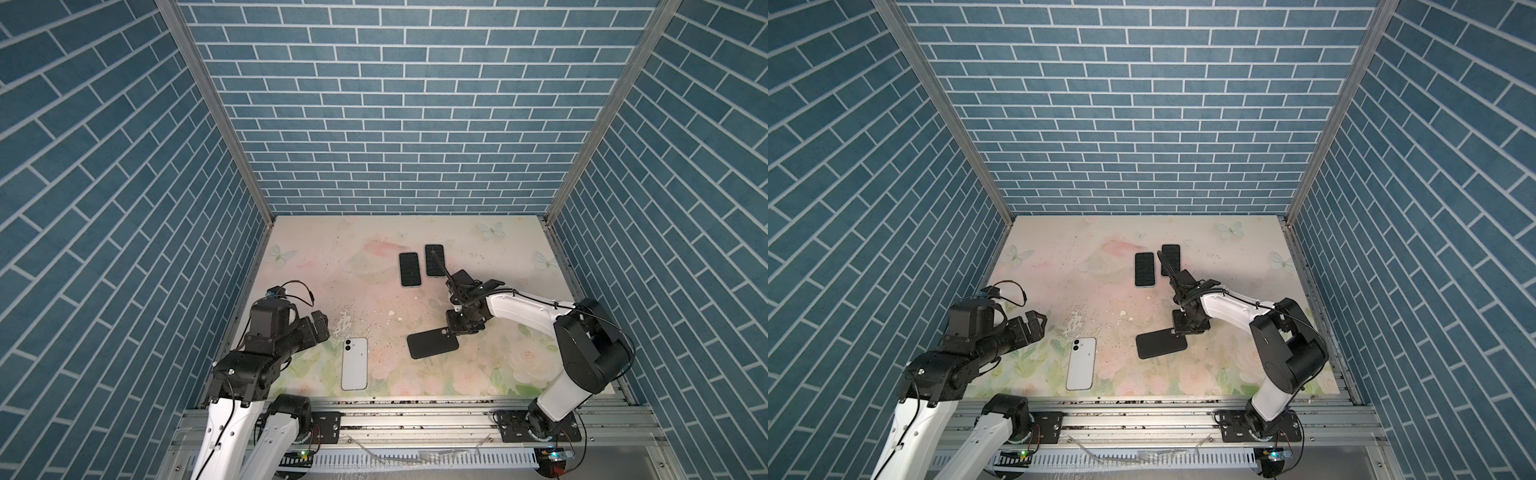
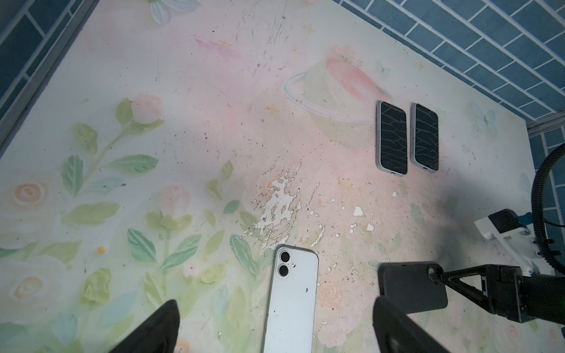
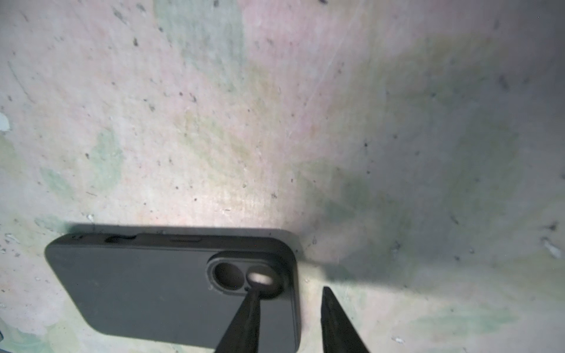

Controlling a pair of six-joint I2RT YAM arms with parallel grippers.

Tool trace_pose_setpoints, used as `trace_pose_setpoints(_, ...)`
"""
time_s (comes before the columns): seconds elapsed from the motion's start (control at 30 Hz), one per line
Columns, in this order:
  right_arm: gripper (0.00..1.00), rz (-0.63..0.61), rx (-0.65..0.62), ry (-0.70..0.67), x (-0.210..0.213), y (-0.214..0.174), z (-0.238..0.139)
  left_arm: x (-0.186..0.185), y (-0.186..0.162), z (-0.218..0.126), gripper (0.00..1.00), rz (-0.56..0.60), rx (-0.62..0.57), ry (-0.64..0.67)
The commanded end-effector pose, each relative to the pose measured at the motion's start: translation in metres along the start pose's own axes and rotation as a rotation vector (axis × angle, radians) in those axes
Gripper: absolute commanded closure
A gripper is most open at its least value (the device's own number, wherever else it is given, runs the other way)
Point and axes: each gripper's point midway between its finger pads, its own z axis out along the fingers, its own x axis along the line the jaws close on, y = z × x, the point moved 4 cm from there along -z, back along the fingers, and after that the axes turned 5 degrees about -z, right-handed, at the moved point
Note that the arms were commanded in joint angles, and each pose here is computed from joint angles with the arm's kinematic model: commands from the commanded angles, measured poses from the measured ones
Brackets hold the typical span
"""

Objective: Put the phone into the phone case

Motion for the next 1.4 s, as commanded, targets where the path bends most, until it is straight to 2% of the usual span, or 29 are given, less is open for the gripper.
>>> trace_pose_setpoints(0.0, 0.66, -0.01, 0.009, -0.003, 0.0, 0.005, 0.004, 0.001, 0.0, 0.002, 0.0, 0.004, -0.001, 0.003)
trace_pose_setpoints(0.17, 0.75, -0.006, 0.035, -0.039, -0.006, 0.001, 0.013, 0.001, 0.0, 0.002, 0.0, 0.005, -0.002, 0.003)
trace_pose_setpoints(0.47, 0.76, 0.003, 0.039, -0.091, -0.013, 0.001, 0.017, 0.001, 0.0, 0.003, 0.0, 0.003, 0.0, 0.004)
trace_pose_setpoints(0.5, 0.77, 0.005, 0.036, -0.093, -0.014, 0.001, 0.016, 0.001, 0.0, 0.003, 0.0, 0.003, 0.0, 0.004)
trace_pose_setpoints(0.53, 0.83, 0.007, 0.035, -0.094, -0.014, 0.002, 0.016, 0.001, 0.0, 0.003, 0.0, 0.004, 0.001, 0.005)
trace_pose_setpoints(0.83, 0.84, 0.015, 0.027, -0.093, -0.012, 0.006, 0.017, 0.002, 0.0, 0.003, 0.0, 0.001, 0.002, 0.005)
trace_pose_setpoints(1.0, 0.79, 0.016, 0.054, -0.084, -0.012, 0.003, 0.025, 0.002, 0.0, 0.003, 0.01, 0.003, 0.002, 0.005)
trace_pose_setpoints(1.17, 0.79, 0.022, 0.058, -0.066, -0.01, 0.002, 0.026, 0.002, 0.0, 0.003, 0.0, 0.003, 0.001, 0.004)
trace_pose_setpoints(1.23, 0.82, 0.023, 0.045, -0.061, -0.009, 0.003, 0.022, 0.001, 0.0, 0.003, 0.0, 0.003, 0.001, 0.003)
trace_pose_setpoints(1.27, 0.87, 0.021, 0.036, -0.058, -0.008, 0.004, 0.019, 0.001, 0.0, 0.003, 0.0, 0.004, 0.004, 0.003)
trace_pose_setpoints(1.37, 0.89, 0.017, -0.008, -0.056, -0.006, 0.009, 0.003, -0.001, -0.001, 0.007, 0.0, 0.006, 0.023, -0.011)
